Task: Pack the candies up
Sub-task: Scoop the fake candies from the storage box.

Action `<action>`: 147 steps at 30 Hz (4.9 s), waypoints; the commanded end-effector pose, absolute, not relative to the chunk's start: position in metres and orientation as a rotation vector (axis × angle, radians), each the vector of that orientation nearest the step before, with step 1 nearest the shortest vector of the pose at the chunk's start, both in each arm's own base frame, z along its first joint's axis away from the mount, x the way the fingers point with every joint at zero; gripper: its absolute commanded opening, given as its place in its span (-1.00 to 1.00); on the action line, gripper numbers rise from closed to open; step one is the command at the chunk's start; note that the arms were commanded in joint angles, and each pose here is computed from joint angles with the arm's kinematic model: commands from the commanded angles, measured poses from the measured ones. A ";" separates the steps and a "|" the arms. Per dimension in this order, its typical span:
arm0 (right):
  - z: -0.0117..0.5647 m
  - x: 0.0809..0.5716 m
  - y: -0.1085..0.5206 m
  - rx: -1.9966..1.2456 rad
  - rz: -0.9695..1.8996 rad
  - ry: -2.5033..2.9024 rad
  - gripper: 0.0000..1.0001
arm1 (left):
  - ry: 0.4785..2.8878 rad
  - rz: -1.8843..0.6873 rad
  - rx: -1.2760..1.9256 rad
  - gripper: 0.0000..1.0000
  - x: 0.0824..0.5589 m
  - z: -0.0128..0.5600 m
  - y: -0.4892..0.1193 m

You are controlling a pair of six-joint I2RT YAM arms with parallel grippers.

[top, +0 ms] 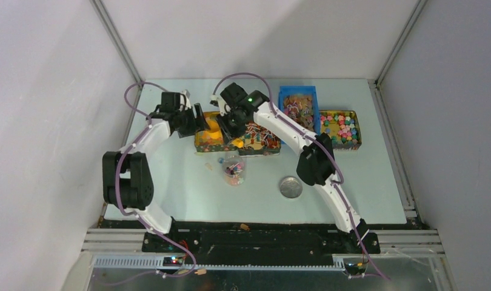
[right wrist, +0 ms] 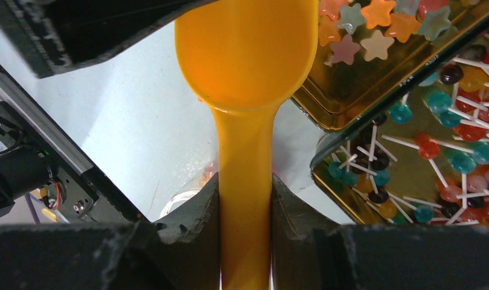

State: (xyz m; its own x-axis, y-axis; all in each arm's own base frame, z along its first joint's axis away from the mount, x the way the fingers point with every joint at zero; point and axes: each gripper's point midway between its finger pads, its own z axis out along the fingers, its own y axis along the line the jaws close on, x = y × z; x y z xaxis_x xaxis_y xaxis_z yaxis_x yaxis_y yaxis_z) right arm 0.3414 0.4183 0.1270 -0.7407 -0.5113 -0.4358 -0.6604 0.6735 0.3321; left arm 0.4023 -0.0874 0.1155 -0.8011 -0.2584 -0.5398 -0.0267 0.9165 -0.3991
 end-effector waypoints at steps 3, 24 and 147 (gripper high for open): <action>0.197 0.352 0.434 -0.869 0.825 2.380 -1.00 | 2.507 -0.404 -0.190 0.49 0.401 0.102 -0.078; 0.171 0.359 0.399 -0.847 0.622 2.486 -1.00 | 2.245 -0.327 -0.106 0.65 0.396 0.208 -0.065; 0.082 0.377 0.443 -1.750 -0.252 1.845 -1.00 | 1.679 -0.072 -0.296 0.98 0.286 0.330 -0.004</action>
